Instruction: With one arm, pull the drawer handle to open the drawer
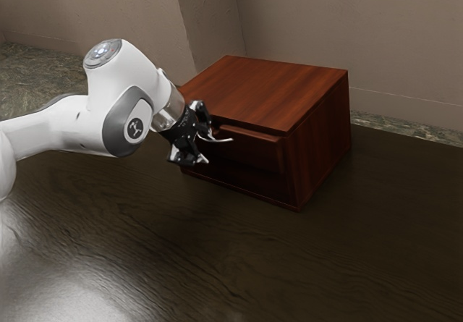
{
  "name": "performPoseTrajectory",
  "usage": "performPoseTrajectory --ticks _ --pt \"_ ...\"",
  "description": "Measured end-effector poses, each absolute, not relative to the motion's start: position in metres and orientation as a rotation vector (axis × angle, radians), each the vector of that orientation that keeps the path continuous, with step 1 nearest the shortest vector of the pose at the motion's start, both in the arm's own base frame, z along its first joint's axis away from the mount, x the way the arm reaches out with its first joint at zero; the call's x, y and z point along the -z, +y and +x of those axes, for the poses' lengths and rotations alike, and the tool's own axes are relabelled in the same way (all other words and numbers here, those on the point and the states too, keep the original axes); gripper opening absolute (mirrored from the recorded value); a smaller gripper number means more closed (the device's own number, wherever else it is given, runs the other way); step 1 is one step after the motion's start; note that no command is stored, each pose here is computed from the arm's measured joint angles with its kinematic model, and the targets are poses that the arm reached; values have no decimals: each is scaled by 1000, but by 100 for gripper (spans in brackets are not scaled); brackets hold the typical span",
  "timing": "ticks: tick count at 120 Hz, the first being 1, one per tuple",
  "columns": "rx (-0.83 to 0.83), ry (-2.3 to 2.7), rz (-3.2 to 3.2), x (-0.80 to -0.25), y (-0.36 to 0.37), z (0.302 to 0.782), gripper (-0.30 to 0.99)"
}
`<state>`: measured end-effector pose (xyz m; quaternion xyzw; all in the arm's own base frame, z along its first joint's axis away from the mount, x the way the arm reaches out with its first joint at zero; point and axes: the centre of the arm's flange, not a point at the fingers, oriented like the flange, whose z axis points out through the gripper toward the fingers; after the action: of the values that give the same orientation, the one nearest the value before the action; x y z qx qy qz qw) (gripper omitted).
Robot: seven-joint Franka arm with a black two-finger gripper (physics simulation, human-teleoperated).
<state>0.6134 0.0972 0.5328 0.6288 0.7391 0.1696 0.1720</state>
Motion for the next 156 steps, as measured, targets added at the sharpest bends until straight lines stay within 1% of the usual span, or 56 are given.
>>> performPoseTrajectory --ticks 26,49,85,156 --pt "-467 2097 1783 -535 94 611 3" --pt "-470 2097 1780 -543 95 603 -6" --pt "-455 2103 1771 -547 96 590 -10" --pt "-420 2108 1766 -547 90 555 -9"
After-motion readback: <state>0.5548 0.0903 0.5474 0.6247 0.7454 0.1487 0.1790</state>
